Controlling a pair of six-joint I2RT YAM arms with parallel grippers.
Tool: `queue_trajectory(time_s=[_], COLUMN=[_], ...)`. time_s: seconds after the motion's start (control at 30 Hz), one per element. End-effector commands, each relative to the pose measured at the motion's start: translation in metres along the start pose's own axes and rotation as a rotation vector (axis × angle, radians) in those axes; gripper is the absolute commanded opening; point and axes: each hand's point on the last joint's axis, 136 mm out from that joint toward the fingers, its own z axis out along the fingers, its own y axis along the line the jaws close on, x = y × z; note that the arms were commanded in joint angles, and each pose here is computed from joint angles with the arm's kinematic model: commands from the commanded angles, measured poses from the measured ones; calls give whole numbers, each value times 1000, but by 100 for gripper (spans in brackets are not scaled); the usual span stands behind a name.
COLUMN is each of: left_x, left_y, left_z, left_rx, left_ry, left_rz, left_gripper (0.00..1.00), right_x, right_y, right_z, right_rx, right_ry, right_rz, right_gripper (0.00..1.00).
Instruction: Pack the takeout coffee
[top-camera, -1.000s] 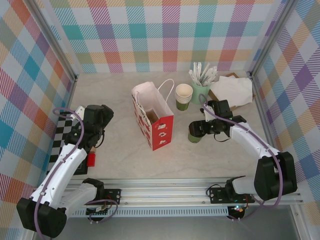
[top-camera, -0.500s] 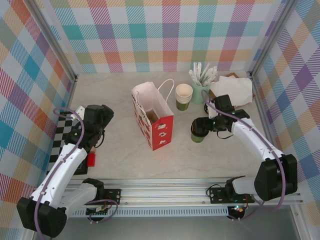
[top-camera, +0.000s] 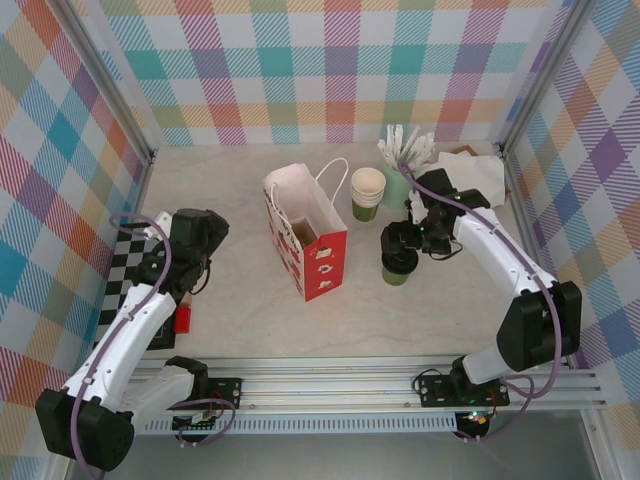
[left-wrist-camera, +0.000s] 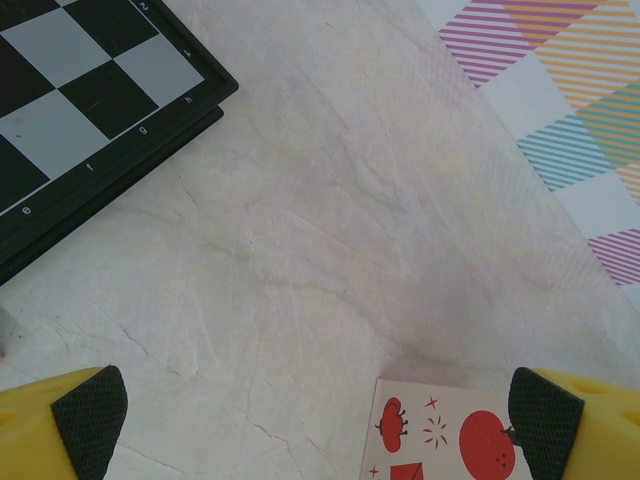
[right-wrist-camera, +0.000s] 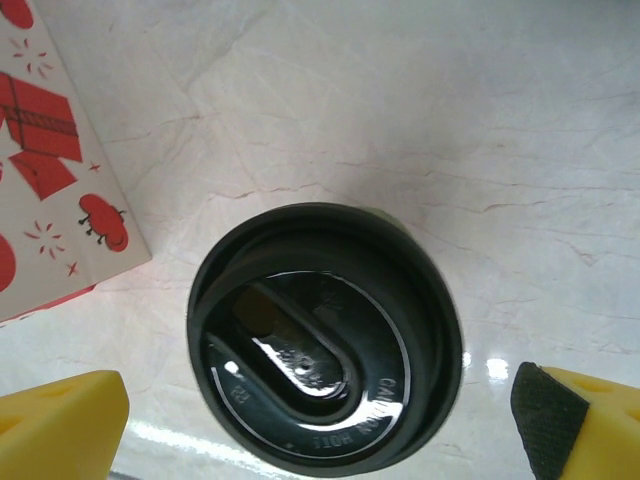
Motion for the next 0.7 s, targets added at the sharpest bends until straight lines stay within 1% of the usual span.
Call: queue_trajectory(time_s=[0.0,0.2,0.53,0.67], left_x=[-3,-4,-5,-4], left_y=[2,5,7,7], left_z=[2,0,0,1], left_rx=[-1,-7,-10,-11], left_ry=[-15,-21,-26,-25], left_rz=[-4,-4,-4,-3], left_gripper=[100,100,100,100], right_x=[6,12,15,16], right_y=[3,-3,5,-3], right_z=[1,9,15,17], right_rx=[33,144,153,233], right_ry=[57,131,169,194], right_rz=[-4,-49,-63,-43], right_gripper=[100,100,100,100])
